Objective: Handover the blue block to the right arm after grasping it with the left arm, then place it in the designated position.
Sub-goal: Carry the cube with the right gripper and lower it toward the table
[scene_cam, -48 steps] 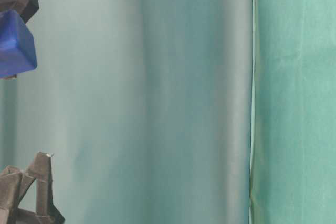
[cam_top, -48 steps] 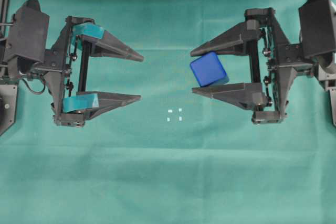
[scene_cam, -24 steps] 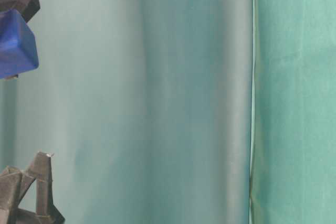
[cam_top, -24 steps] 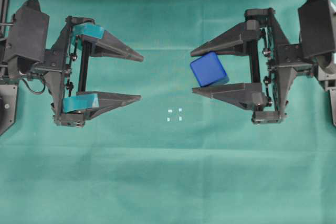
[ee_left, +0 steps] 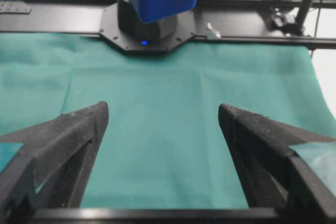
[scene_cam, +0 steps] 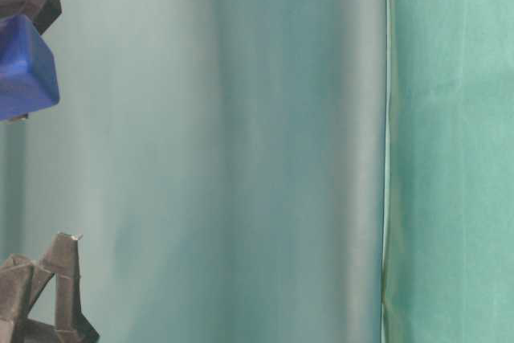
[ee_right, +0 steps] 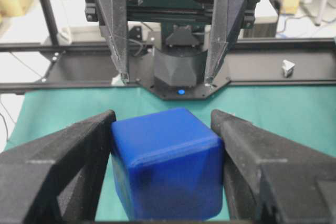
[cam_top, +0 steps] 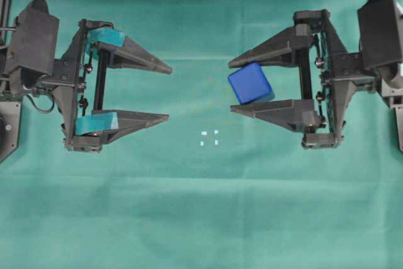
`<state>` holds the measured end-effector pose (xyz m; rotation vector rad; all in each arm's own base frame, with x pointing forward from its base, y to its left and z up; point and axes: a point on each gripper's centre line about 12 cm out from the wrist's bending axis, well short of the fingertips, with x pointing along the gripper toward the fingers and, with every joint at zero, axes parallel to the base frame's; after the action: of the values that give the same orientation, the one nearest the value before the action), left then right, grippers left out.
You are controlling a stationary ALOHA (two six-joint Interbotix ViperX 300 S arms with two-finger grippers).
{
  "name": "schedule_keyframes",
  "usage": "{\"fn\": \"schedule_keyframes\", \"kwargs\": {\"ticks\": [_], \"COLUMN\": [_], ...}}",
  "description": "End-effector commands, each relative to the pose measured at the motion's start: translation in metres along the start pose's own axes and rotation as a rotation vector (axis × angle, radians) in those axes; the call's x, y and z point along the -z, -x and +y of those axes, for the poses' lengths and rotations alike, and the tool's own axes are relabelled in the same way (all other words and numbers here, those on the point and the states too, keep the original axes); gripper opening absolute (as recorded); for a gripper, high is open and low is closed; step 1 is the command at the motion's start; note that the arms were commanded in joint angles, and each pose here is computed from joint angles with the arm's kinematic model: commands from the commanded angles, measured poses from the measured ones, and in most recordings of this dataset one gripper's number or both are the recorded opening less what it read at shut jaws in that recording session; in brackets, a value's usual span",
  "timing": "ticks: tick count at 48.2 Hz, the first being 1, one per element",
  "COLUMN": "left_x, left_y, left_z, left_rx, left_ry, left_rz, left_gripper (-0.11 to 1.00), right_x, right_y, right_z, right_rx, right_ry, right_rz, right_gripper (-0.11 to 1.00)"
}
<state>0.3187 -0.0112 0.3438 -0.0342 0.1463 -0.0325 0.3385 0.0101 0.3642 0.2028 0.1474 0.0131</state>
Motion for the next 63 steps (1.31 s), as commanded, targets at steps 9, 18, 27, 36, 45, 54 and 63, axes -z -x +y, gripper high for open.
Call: {"fn": "schedule_keyframes", "kwargs": {"ticks": [9,18,27,36,45,54,63], "left_x": [-0.013,-0.013,-0.014,-0.013,-0.013,-0.014,-0.014], "left_y": [0.001,0.001,0.001,0.001,0.001,0.001,0.001], "left_z": [0.0,0.0,0.0,0.0,0.0,0.0,0.0], "left_rx": [-0.002,-0.002,-0.002,-0.002,-0.002,-0.002,-0.002], "left_ry": [0.0,-0.001,-0.003,-0.003,-0.001,-0.004,-0.003], "left_rz": [-0.035,-0.035,-0.035,-0.035,-0.034,-0.035,-0.035], "left_gripper": [0.99,0.99,0.99,0.99,0.99,0.99,0.99], "right_x": [-0.007,-0.003,0.006,0.016,0.028,0.034,0.034], "right_y": [0.004,0.004,0.005,0.006,0.01,0.012,0.012], "right_z": [0.002,0.002,0.002,0.002,0.005,0.007,0.007], "right_rx": [-0.001,0.017,0.054,0.1,0.141,0.155,0.153], "right_ry": [-0.007,-0.009,-0.005,-0.003,-0.025,-0.043,-0.039], "right_rz": [-0.014,0.016,0.077,0.158,0.247,0.287,0.288], "right_gripper": [0.61,0.61,0.61,0.61,0.61,0.61,0.61]}}
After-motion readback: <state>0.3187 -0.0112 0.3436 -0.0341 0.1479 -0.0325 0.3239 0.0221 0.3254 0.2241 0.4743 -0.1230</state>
